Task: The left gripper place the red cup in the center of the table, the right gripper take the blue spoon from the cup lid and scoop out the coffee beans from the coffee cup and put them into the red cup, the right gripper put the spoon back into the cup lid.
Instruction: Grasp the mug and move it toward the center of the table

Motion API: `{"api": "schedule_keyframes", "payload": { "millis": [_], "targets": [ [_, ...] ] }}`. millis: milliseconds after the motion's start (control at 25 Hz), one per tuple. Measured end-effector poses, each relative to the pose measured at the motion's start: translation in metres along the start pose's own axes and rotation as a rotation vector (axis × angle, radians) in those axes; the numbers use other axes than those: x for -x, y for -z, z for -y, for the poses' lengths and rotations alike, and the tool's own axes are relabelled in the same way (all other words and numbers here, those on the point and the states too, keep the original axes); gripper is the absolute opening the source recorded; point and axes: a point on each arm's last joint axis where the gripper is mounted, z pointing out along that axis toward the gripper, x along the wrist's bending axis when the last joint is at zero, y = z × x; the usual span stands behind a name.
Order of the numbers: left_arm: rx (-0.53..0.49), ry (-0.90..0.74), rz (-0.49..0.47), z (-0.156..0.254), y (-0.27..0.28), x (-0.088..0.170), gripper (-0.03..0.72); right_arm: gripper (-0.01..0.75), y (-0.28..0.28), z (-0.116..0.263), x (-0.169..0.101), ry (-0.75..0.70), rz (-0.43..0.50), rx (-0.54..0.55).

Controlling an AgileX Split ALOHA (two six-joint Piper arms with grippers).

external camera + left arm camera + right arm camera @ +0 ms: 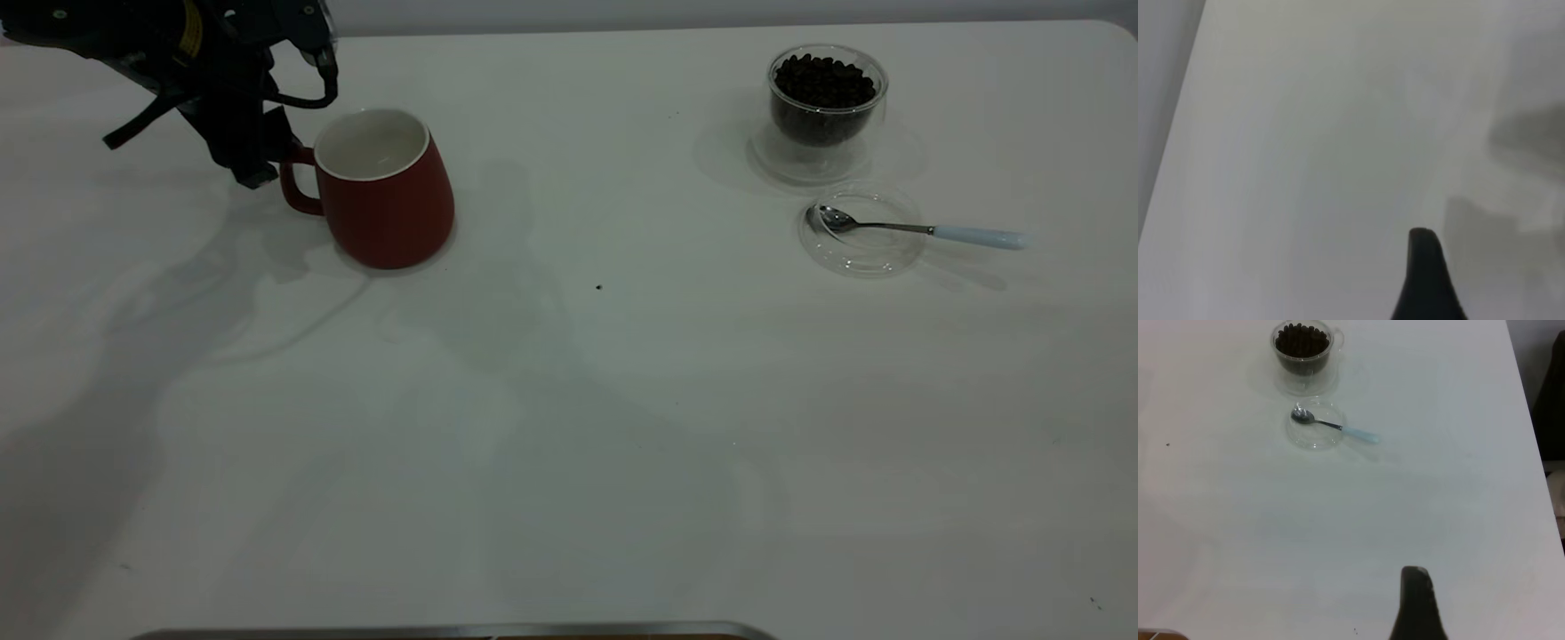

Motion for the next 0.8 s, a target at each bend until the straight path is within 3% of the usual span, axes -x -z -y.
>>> {"api": "schedule_keyframes", "payload": {
  "millis": [120, 280, 600, 800],
  "targets": [
    [-0.174, 0.024, -0.008, 0.015, 0.001, 0.0, 0.58, 0.586, 0.0, 0.0, 0.0, 0.0, 0.0, 0.0],
    [-0.369, 0.202, -0.036, 0.033, 0.008, -0.002, 0.56, 0.586, 0.0, 0.0, 0.0, 0.0, 0.0, 0.0],
    [-0.289, 0.377, -0.028, 0.019, 0.007, 0.004, 0.484, 0.586, 0.0, 0.0, 0.0, 0.0, 0.0, 0.0],
    [-0.393, 0.476, -0.006, 0.024, 0.011, 0.011, 0.35, 0.586, 0.0, 0.0, 0.0, 0.0, 0.0, 0.0]
  ]
}}
